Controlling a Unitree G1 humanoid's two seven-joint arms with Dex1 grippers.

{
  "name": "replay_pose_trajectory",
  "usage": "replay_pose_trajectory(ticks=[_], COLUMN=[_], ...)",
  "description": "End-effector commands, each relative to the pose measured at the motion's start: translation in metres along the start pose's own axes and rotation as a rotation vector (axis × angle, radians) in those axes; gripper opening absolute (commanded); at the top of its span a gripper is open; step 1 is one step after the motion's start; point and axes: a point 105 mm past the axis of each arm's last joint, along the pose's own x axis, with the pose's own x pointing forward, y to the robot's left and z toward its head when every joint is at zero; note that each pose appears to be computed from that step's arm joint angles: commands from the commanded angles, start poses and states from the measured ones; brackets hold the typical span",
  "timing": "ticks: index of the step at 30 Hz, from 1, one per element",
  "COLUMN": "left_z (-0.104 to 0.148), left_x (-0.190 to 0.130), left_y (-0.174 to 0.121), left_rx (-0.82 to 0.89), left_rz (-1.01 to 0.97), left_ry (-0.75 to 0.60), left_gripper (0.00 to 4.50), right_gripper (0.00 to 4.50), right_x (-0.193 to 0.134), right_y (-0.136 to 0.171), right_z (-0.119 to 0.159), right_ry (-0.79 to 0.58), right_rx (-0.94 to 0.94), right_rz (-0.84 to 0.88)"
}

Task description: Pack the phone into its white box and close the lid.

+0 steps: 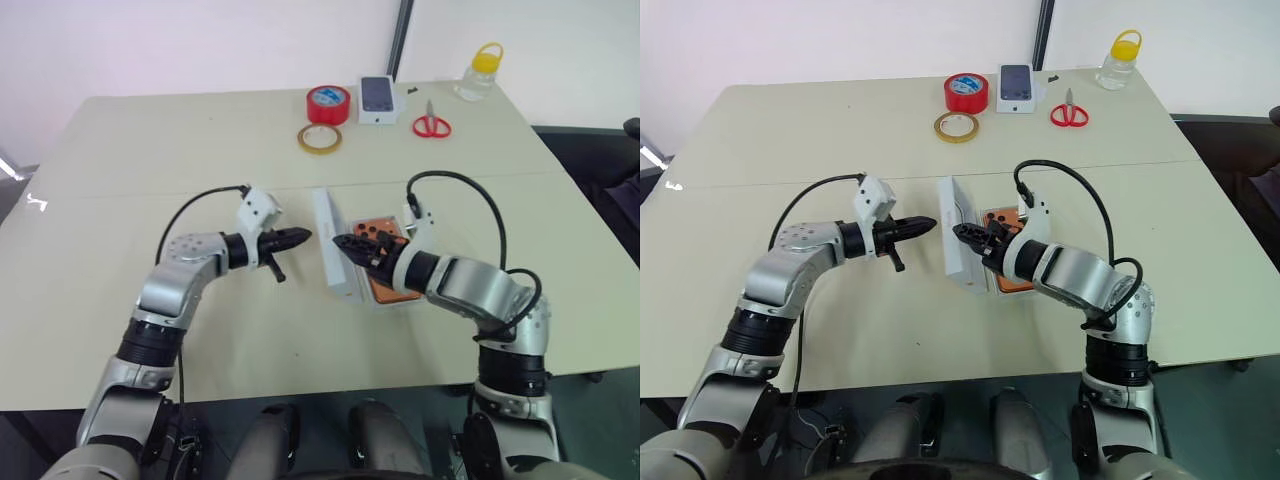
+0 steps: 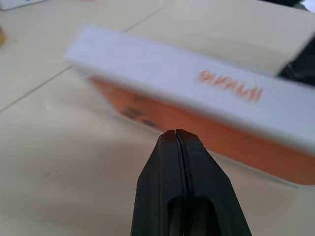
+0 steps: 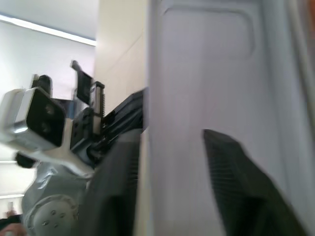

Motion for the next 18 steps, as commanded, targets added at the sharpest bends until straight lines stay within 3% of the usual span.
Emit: replay_pose_trajectory(ticks=[1, 9, 10, 12, 18], left_z=[0.017, 0.025, 0.025, 0.025, 0.032], left_x=[0.017, 0.053, 0.056, 0.059, 0.056], left_y=[-0.016, -0.033, -0.034, -0.035, -0.024], left_rx=[0.061, 0.067, 0.065, 0.065, 0.044], left_rz=[-0.073, -0.145, -0.146, -0.15, -0.099], left_ry=[-0.036, -0.04, -0.038, -0.037, -0.059], left_gripper=[0.0, 0.0, 0.0, 0.0, 0.0], right_gripper=[3.98, 3.98, 3.75, 3.19, 0.04], right_x=[-0.023, -0.051, -0.051, -0.051, -0.047], right_y=[0.01, -0.022, -0.025, -0.03, -0.039], right_z=[0.032, 0.073, 0.075, 0.077, 0.076], right_ry=[0.01, 0.041, 0.038, 0.044, 0.099], right_rx=[-0.214, -0.644, -0.698, -0.804, -1.142], right_rz=[-0.004, -0.336, -0.355, -0.382, -0.417])
